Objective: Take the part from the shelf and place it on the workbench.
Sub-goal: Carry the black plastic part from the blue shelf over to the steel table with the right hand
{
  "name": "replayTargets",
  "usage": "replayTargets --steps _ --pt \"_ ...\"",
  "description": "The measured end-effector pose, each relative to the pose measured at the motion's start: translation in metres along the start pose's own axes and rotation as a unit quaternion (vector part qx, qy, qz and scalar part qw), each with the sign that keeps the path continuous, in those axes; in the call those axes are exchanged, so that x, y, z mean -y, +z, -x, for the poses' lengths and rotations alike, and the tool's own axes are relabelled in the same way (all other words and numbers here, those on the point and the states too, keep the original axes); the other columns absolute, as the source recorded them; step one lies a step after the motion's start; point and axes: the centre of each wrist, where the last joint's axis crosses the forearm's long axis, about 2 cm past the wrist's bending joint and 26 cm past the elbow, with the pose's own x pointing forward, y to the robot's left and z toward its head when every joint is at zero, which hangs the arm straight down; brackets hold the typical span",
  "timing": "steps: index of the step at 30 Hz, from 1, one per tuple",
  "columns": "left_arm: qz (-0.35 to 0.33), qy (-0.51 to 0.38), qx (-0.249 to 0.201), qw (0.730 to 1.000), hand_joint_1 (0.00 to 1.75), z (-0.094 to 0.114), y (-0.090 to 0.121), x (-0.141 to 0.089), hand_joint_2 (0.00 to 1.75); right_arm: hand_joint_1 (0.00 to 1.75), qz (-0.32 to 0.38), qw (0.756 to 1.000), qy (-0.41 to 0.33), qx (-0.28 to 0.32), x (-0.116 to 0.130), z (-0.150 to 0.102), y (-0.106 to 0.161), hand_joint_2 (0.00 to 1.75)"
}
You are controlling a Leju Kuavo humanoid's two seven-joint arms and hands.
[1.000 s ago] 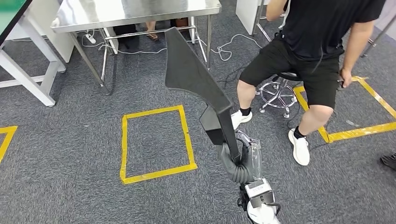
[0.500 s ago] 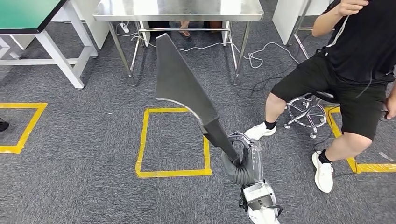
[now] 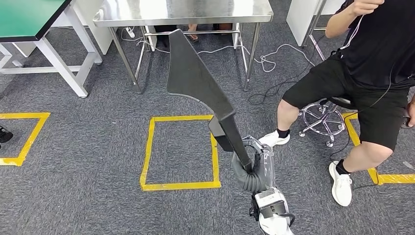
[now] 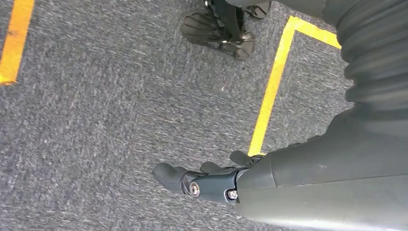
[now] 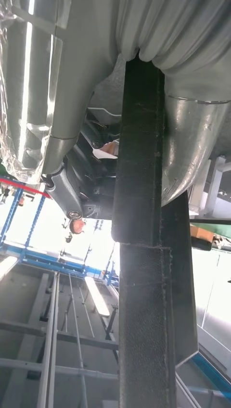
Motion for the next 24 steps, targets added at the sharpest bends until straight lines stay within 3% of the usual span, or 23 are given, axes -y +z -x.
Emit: replayTargets --steps 24 --pt "0.003 -0.003 0.005 1.000 0.00 -0.0019 -0.0009 0.0003 1.75 1.71 0.000 1.000 0.002 -0.001 0.0013 0.0009 -0.0021 1.75"
